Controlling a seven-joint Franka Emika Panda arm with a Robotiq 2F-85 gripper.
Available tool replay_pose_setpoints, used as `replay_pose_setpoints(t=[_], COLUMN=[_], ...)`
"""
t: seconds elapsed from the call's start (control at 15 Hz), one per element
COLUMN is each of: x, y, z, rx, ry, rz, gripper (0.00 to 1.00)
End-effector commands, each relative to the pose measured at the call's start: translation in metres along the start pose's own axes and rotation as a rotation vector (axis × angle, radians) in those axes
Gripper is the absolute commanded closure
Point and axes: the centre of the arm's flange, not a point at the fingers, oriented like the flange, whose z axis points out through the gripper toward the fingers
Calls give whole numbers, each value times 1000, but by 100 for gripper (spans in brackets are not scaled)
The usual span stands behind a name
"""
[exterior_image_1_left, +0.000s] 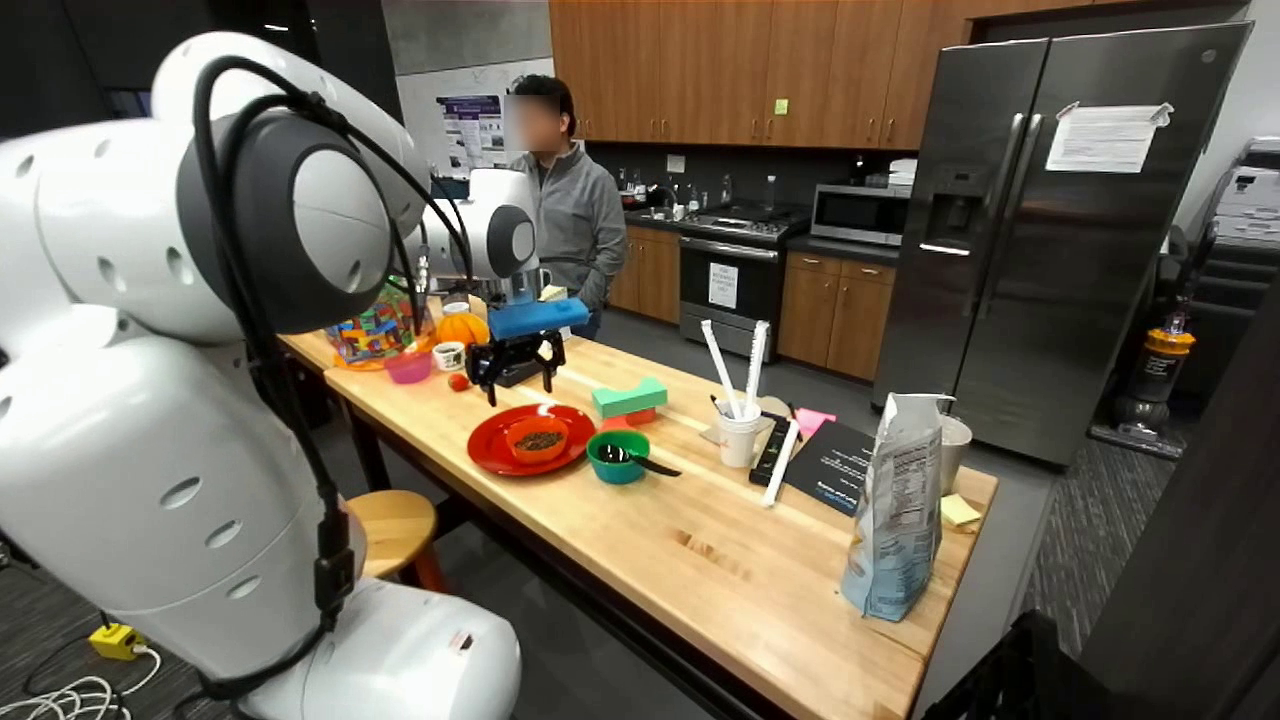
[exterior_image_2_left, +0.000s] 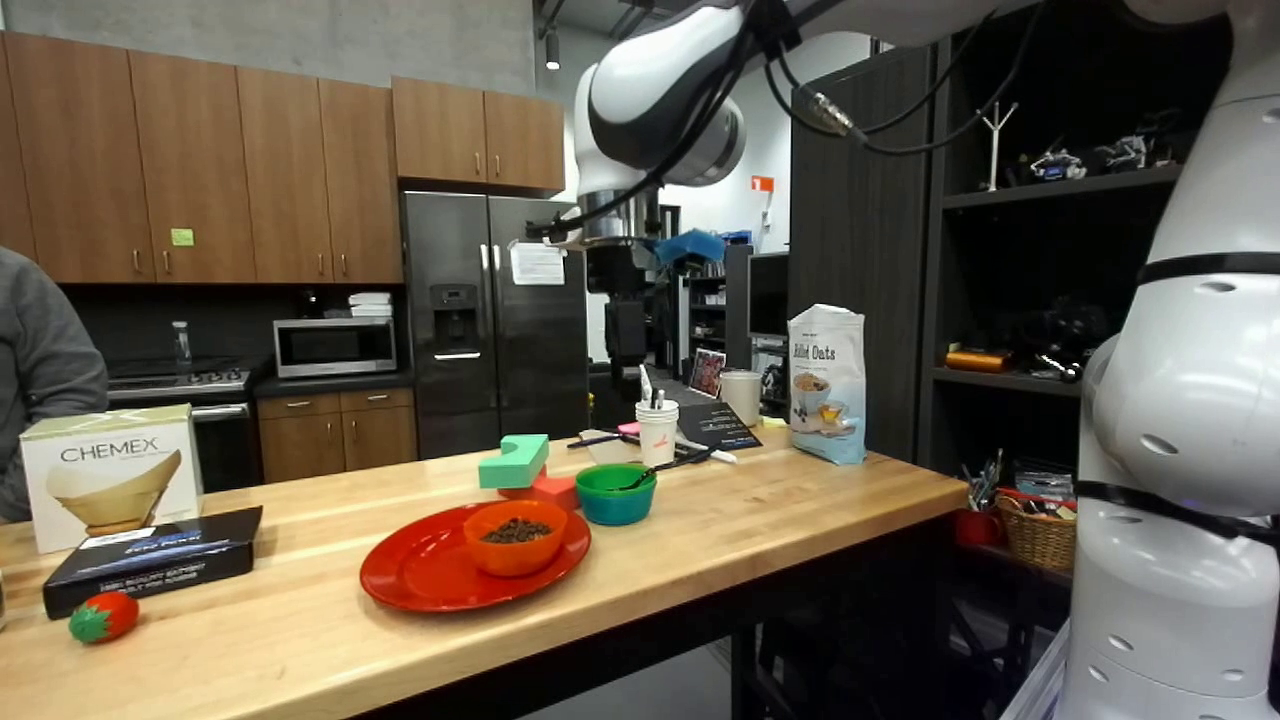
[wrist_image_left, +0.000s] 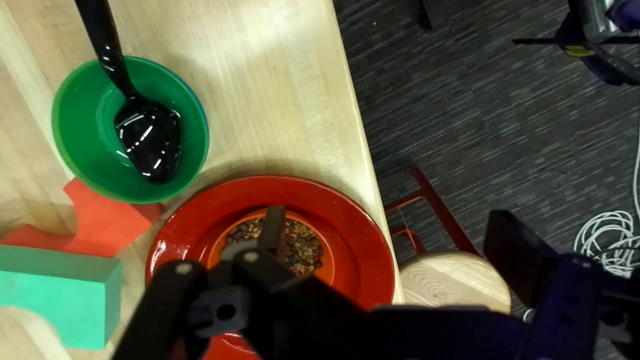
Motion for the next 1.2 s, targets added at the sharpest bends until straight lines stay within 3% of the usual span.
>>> replay_pose_setpoints(t=[0.0, 0.6, 0.67, 1.13], x=[-19, -26, -19, -22], y=[-9, 15, 8, 14], z=[0, -6, 0, -2], rx=[20, 44, 41, 39], ry=[65, 128, 77, 99], rz=[-15, -38, -13, -26], gripper=[0, 0, 0, 0])
